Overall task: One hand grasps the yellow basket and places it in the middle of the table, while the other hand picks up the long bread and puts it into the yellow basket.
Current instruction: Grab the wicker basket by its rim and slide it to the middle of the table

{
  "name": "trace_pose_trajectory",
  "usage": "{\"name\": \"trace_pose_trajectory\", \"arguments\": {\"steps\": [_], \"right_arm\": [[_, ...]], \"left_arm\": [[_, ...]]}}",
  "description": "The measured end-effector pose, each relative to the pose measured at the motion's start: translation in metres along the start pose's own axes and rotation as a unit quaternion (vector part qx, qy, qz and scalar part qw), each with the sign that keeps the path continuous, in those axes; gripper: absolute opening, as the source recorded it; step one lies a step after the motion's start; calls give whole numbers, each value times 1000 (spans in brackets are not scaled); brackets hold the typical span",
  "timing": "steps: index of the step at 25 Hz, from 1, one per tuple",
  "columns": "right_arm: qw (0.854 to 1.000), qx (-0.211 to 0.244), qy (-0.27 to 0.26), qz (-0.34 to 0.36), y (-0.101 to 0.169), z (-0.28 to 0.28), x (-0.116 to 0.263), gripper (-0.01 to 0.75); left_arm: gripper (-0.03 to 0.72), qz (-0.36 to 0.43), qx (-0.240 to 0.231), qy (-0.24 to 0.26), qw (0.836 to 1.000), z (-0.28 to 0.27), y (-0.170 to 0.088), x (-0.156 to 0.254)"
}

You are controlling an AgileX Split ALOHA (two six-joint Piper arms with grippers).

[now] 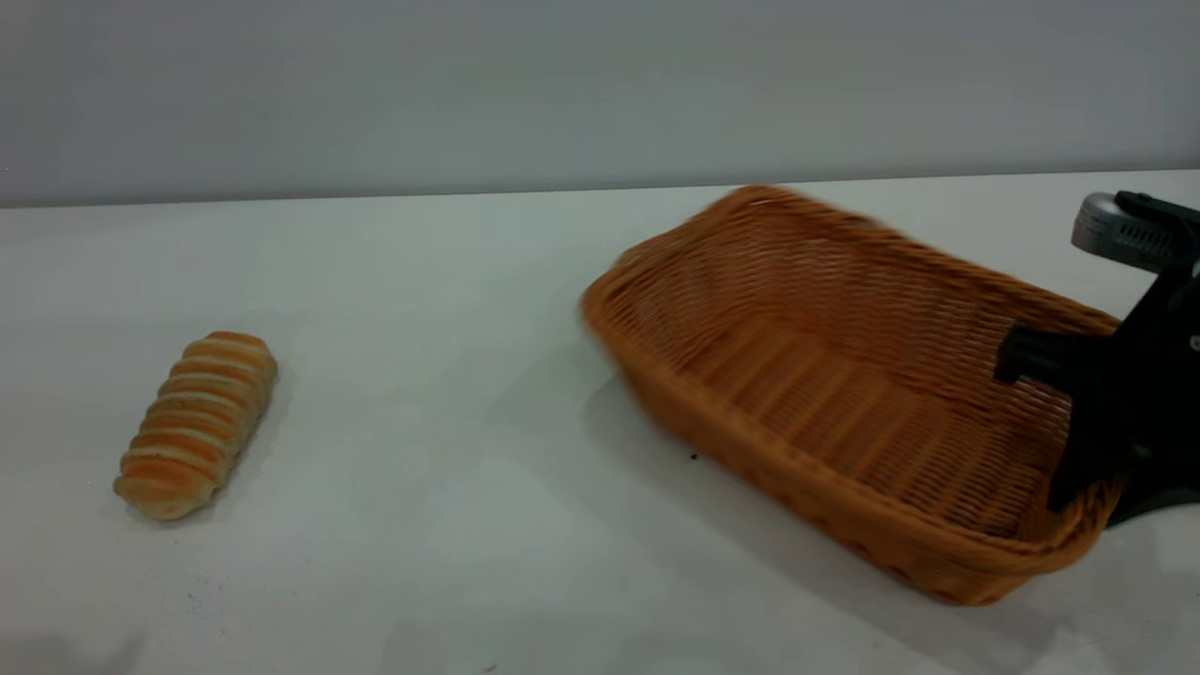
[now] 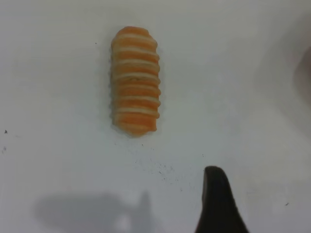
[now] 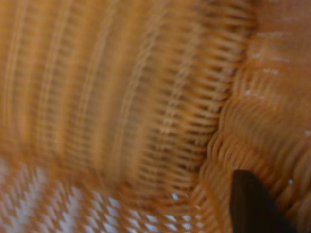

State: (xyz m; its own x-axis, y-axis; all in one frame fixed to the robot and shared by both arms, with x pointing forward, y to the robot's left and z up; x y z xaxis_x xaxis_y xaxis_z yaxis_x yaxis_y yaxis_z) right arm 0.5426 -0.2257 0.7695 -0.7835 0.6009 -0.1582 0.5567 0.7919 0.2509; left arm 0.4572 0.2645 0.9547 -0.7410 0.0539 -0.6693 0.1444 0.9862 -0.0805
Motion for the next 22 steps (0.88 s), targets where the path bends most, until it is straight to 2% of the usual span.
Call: {"name": "trace_pose_trajectory", "arguments": {"steps": [2, 3, 7, 11, 17, 22], "right_arm": [[1000, -3, -3, -6, 5, 0, -6, 57], [1000, -4, 0, -16, 8, -1, -7, 50], [999, -10, 15, -35, 23, -5, -14, 48], [996, -48, 27, -67, 54, -13, -14, 48], [986, -111, 43, -117, 101, -15, 5, 48], [979, -136, 54, -142, 124, -3, 17, 50]], "left_arm": [[523, 0, 0, 0, 1000, 0, 0, 0], [523, 0, 0, 0, 1000, 0, 0, 0], [523, 0, 0, 0, 1000, 0, 0, 0], [523, 0, 0, 0, 1000, 0, 0, 0], [523, 0, 0, 0, 1000, 0, 0, 0], [523, 0, 0, 0, 1000, 0, 0, 0]]}}
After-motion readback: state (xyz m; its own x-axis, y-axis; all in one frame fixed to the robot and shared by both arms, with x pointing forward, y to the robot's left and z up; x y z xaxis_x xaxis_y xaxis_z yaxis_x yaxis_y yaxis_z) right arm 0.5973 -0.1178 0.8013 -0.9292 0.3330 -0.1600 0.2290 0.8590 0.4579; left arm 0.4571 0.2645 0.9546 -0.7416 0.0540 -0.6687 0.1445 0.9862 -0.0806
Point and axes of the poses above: a point on each arm's last joint axis where the gripper is mounted, z pointing out along that axis toward the gripper, y along the wrist's bending axis when the last joint is at zero, x = y × z, the point moved 9 cm from there along z, pointing out along that axis toward the gripper, and after that the axes turned 10 degrees about z, right-handed, at the moved point
